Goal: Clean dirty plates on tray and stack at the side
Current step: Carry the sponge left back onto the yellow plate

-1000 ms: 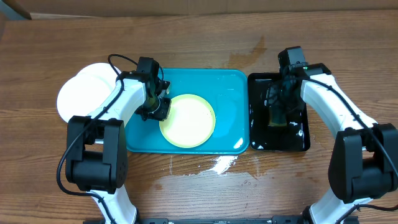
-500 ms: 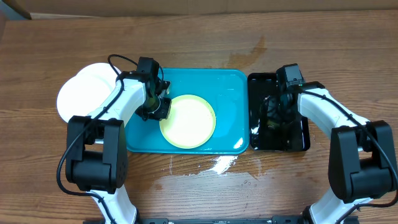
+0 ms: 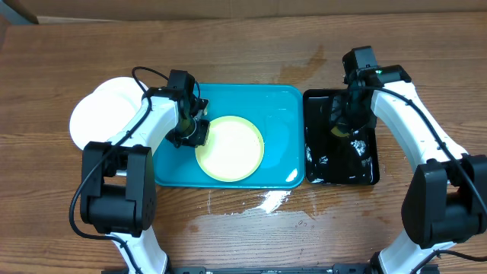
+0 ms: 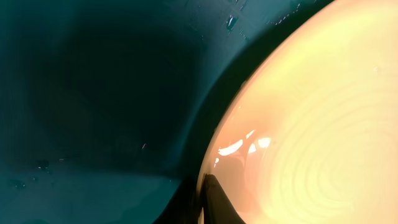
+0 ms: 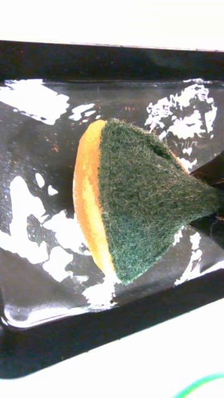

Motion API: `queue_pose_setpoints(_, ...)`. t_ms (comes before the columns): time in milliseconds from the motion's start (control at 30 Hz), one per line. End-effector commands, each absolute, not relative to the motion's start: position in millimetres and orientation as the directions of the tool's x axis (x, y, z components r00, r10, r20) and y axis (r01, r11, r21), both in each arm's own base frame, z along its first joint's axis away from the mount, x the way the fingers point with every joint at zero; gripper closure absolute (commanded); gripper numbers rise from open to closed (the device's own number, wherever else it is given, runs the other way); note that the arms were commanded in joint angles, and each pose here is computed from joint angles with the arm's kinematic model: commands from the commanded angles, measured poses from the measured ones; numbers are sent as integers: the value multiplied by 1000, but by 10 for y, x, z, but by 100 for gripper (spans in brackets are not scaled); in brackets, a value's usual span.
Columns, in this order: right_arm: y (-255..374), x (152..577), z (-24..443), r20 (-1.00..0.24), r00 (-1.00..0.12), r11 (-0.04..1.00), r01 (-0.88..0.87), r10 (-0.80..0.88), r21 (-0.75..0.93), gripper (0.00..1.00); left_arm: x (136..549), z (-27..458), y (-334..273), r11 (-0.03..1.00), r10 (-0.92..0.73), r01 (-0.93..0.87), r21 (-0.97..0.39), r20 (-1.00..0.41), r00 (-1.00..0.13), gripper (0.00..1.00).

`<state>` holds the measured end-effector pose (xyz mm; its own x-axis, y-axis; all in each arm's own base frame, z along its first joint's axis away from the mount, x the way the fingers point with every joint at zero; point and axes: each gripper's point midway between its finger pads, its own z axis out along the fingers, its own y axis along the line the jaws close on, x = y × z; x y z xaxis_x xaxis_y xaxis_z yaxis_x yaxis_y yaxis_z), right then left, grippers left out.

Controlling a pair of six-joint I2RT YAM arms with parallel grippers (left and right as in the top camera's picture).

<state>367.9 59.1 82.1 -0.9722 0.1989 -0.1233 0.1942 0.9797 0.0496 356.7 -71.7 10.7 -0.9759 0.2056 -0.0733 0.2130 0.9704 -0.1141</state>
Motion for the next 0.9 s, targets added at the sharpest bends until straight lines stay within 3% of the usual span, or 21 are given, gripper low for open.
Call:
queue_pose_setpoints(0,630,3730,928,-143,-969,979,190,200,80,96,3549,56,-710,971,200,206,-120,-60,-978,94)
queue_pose_setpoints(267,639,3728,927,-141,-970,978,188,199,84,96,3555,56,-710,971,200,206,-120,-62,-978,95)
queue_pose_setpoints(400,835,3684,943,-101,-978,969,163,183,185,96,3569,57,-712,971,200,207,-119,-68,-978,96)
queue_pose_setpoints(633,1584,3512,1093,-54,-998,892,-14,12,452,96,3596,59,-717,971,199,208,-119,-79,-977,96)
queue_pose_setpoints(867,2398,3353,1135,-175,-965,852,-253,-193,457,96,3594,60,-723,972,192,200,-123,-78,-978,96)
